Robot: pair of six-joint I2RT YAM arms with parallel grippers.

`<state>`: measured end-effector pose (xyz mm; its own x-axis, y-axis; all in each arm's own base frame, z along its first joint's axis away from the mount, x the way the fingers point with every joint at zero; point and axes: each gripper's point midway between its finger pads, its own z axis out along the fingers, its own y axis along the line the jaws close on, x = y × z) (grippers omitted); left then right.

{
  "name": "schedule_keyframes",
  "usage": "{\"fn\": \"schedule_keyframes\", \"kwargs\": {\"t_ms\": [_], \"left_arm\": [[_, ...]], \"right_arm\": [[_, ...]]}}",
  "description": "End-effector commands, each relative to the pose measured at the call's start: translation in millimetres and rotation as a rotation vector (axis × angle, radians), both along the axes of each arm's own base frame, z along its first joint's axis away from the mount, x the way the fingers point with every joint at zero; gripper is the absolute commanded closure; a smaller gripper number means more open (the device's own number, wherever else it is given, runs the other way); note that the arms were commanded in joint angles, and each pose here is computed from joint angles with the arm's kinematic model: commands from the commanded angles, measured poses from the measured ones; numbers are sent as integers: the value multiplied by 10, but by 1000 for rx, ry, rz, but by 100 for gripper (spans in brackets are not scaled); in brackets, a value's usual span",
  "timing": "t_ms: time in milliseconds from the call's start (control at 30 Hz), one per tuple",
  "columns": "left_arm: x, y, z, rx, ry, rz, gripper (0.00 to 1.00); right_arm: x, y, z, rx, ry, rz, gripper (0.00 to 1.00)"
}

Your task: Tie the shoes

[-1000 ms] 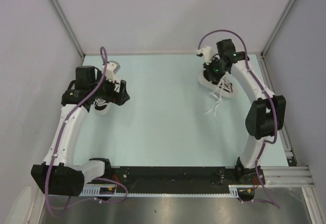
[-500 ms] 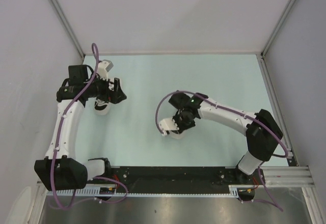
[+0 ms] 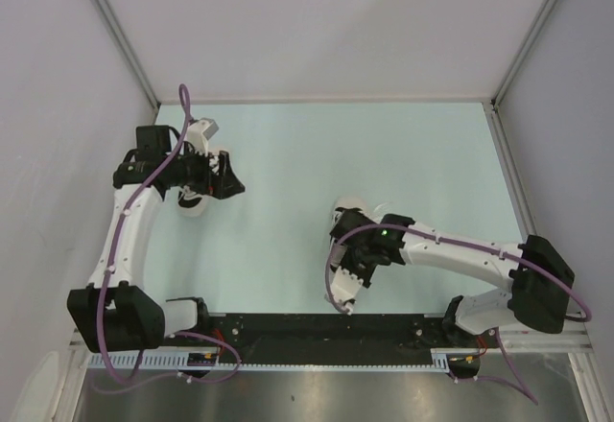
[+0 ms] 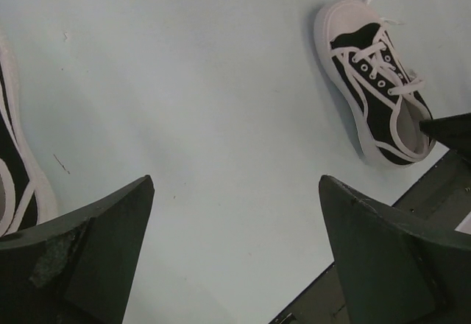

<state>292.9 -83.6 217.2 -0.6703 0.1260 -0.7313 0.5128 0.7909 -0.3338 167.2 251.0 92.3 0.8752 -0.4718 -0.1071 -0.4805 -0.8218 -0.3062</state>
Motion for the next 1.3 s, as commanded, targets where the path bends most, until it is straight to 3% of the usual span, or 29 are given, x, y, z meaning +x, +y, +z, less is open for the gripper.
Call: {"fn": "schedule_keyframes", "kwargs": {"t_ms": [0, 167, 267, 300, 333, 400, 433, 533, 600, 667, 833, 867, 933, 967, 1033, 1100, 1267], "left_arm": [[31, -53, 48, -45, -20, -17, 0], [16, -78, 10, -54, -15, -26, 0], [2, -89, -20, -45, -13, -38, 0], [-2, -88, -35, -32, -17, -41, 0], [-12, -119, -51, -22, -21, -56, 0], [-16, -147, -60, 6, -44, -76, 0], [-6, -175, -62, 18, -58, -88, 0], [7, -447, -14, 73, -118, -177, 0], [112, -592, 78, 85, -168, -190, 0], [235, -884, 161, 66, -186, -238, 0], [495, -1843, 250, 49, -176, -370, 2], [582, -2034, -10, 50, -95, -374, 4], [598, -2472, 50, 31, -98, -433, 11], [652, -2634, -241, 62, -45, -451, 15], [631, -3008, -275, 74, -54, -493, 21], [679, -3284, -494, 85, -25, -513, 33], [554, -3747, -848, 109, 8, -566, 38]], "right_arm": [[118, 109, 130, 63, -203, 253, 100], [198, 172, -107, 115, -268, 369, 100], [345, 221, -111, 143, -297, 324, 98], [381, 230, -81, 157, -305, 296, 92], [390, 275, -15, 196, -309, 284, 77], [381, 278, 219, 272, -326, 249, 57], [326, 270, 282, 299, -310, 241, 32], [186, 95, 546, 359, -294, 154, 7], [86, -81, 740, 410, -286, 90, 0], [-3, -295, 761, 433, -212, -49, 0], [158, -889, 1145, 671, -159, -559, 1], [179, -993, 1159, 719, -115, -692, 1], [337, -1325, 1325, 826, -160, -900, 0], [370, -1444, 1353, 883, -137, -1024, 0], [449, -1727, 1442, 961, -168, -1190, 0], [518, -1870, 1485, 1039, -149, -1331, 0], [700, -2312, 1505, 1138, -54, -1668, 0]]}}
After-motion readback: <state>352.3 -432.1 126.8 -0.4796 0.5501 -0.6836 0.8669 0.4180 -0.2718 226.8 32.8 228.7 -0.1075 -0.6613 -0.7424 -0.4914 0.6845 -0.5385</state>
